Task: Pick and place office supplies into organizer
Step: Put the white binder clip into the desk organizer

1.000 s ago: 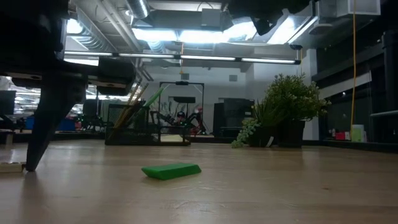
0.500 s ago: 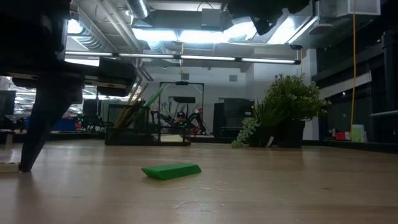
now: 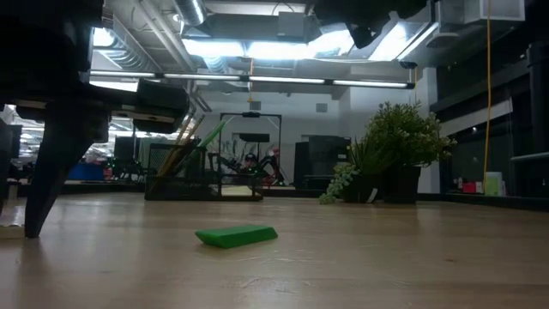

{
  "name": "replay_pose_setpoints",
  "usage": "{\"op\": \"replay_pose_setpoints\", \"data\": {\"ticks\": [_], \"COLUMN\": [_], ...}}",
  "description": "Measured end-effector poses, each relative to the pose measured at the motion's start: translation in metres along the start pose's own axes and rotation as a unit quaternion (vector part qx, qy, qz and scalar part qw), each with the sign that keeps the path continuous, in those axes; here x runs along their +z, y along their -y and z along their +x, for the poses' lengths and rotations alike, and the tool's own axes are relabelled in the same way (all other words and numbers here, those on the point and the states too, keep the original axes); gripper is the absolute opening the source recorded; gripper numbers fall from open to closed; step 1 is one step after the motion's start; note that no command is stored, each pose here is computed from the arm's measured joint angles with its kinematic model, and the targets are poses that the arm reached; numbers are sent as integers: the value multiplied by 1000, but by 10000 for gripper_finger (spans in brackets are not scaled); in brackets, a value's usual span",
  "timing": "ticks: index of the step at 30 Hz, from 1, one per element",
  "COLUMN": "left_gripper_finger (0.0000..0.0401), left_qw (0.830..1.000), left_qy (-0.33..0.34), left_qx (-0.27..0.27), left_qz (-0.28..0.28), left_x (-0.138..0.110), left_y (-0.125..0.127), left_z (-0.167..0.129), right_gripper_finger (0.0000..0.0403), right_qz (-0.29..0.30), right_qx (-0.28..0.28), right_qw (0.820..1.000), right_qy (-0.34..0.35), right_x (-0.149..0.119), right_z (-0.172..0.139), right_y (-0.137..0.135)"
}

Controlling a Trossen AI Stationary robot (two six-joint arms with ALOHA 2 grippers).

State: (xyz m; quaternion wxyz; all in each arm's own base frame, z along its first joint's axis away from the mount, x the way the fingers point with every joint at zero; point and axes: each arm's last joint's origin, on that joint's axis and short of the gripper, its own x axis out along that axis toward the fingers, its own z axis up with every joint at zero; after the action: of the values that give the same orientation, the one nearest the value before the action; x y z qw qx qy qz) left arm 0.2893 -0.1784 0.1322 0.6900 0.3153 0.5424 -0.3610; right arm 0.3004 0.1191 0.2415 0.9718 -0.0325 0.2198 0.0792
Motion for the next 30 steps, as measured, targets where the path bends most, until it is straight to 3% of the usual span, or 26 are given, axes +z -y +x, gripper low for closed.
{"op": "replay_pose_setpoints", "data": {"ticks": [9,20,30], "left_gripper_finger": [57,57,57], "left_qw": [1000,995,986], "left_qy": [12,-8,-5], "left_qx": [18,88,128], "left_qz": [-12,-39,-107], "left_x": [0,-6,-25], "left_y": [1,-1,-18], "left_z": [-14,-39,-74], "right_gripper_finger": [10,10,10], "right_qz": [1,2,3], "right_qx": [0,0,0], "right_qw": [1000,1000,1000], "right_qy": [0,1,4], "right_x": [0,0,1], "right_z": [0,0,0], "right_y": [0,0,0]}}
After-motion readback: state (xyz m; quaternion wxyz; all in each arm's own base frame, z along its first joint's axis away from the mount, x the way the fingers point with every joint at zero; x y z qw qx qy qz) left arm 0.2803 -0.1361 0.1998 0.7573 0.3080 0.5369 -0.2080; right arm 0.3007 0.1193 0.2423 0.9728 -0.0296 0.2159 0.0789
